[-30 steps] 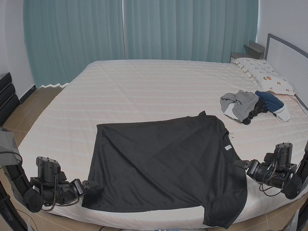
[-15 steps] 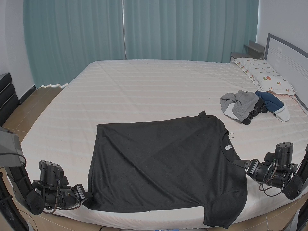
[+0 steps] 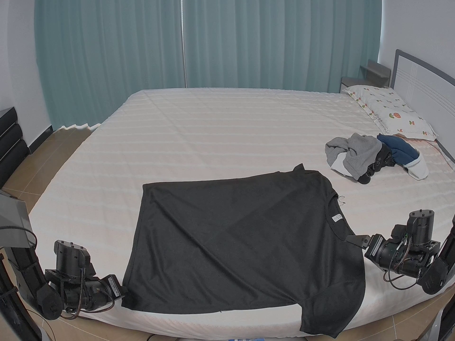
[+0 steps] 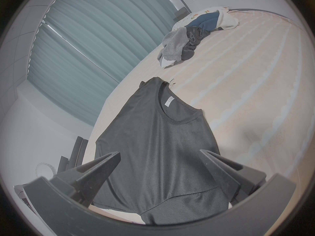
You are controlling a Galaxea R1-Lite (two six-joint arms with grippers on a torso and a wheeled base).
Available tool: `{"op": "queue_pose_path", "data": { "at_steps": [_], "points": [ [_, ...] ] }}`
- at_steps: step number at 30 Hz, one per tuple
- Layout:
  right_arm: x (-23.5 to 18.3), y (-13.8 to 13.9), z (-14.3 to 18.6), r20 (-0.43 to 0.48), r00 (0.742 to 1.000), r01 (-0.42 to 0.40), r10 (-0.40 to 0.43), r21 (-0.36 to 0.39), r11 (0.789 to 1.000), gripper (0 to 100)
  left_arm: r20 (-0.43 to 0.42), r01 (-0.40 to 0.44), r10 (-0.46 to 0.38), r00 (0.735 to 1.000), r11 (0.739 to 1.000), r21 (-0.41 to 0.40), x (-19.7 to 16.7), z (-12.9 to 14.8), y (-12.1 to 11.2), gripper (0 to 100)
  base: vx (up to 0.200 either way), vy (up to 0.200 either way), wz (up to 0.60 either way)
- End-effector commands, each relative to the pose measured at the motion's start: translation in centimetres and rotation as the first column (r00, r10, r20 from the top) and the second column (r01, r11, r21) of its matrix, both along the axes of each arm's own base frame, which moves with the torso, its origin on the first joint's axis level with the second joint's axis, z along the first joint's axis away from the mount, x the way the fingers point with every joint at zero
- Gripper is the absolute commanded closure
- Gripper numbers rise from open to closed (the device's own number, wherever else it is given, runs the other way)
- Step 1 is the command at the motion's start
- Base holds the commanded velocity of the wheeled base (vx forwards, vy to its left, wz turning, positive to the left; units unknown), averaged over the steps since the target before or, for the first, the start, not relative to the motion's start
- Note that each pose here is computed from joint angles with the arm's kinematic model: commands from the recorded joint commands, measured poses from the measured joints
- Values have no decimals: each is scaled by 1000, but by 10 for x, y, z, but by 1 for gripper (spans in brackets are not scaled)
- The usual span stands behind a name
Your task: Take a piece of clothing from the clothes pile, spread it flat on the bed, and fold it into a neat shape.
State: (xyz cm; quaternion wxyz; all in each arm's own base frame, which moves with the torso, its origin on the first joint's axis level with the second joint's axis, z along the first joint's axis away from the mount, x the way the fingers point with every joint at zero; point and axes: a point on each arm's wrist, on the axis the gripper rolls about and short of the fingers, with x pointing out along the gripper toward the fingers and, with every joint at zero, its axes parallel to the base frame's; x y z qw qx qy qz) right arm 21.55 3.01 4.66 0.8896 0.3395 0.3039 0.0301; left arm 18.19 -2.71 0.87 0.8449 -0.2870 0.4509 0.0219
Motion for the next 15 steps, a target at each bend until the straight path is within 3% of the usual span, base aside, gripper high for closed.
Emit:
{"op": "queue_pose_path", "data": {
  "at_steps": [1,15],
  "points": [
    [-1,0,-2,-12,1000,-2,2,-1,1000,0,2,-29,29,1000,999,21,-3,1,10,100,0,0,0],
    [-4,1,-6,-39,999,-21,21,5,1000,0,-60,14,-10,998,998,63,-17,5,13,100,0,0,0]
  ]
}}
